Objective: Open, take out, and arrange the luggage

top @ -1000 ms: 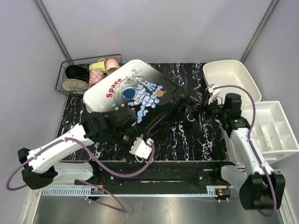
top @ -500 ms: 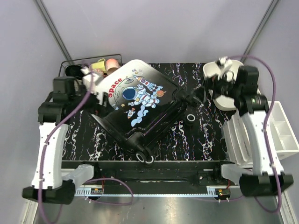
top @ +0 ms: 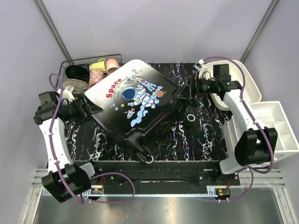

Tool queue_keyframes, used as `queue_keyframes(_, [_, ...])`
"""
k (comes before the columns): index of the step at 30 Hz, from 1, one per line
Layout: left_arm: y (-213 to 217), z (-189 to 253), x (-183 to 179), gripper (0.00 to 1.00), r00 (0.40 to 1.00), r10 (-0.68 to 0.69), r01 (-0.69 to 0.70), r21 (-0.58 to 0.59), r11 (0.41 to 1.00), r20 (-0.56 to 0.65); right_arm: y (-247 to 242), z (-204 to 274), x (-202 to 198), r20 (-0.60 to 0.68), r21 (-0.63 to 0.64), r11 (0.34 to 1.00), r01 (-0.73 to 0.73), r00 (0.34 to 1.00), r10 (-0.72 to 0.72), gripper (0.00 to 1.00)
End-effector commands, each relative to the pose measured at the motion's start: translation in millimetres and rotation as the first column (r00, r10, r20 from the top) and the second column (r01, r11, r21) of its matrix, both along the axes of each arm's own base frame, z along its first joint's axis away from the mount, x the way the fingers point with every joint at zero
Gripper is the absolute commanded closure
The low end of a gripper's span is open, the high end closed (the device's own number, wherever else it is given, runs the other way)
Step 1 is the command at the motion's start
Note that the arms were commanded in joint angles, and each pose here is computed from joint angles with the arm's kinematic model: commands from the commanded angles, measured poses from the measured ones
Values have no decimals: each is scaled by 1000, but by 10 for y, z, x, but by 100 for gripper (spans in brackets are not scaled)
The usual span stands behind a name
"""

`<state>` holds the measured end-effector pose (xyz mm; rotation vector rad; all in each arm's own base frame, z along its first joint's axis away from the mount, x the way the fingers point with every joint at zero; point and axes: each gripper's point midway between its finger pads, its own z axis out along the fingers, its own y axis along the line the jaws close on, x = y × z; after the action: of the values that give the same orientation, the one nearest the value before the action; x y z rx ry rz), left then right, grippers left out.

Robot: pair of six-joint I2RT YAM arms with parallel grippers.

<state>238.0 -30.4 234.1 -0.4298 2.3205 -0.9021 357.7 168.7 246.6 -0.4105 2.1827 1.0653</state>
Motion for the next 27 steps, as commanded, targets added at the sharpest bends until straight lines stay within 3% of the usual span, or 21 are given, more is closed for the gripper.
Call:
queue_keyframes(1, [-84, 125, 208, 1, 996, -36, 46, -121, 992, 84, 349, 65, -623, -26, 104, 978, -182, 982, 185, 9])
queue_keyframes(7, [-228, 151, 310, 6, 982, -140, 156, -128, 979, 126, 375, -26, -1290, -107, 175, 959, -222, 964, 242, 32])
queue_keyframes(12, [-393, 206, 509, 6, 964, -209, 216, -24, 976, 166, 340, -3, -1806, -101, 176, 956, -236, 961, 256, 35])
queue_keyframes(15, [-282, 193, 752, 8, 970, -177, 173, 37, 984, 169, 371, 18, -1969, -68, 160, 947, -280, 954, 293, 34])
queue_keyframes(18, [-127, 127, 987, 9, 977, -160, 147, 95, 985, 142, 355, 115, -2010, 4, 129, 940, -315, 948, 318, 30])
queue_keyframes(21, [-74, 151, 1117, 9, 973, -188, 173, 118, 978, 131, 205, 214, -1813, 95, 70, 972, -224, 972, 217, 25])
queue_keyframes(25, [-78, 349, 1131, 8, 946, -257, 224, 175, 959, 199, -112, 283, -1449, 336, -127, 981, -145, 924, 180, 21])
queue_keyframes(27, [-114, 440, 1099, 7, 928, -290, 251, 185, 950, 233, -233, 206, -1399, 337, -196, 972, -130, 922, 192, 23])
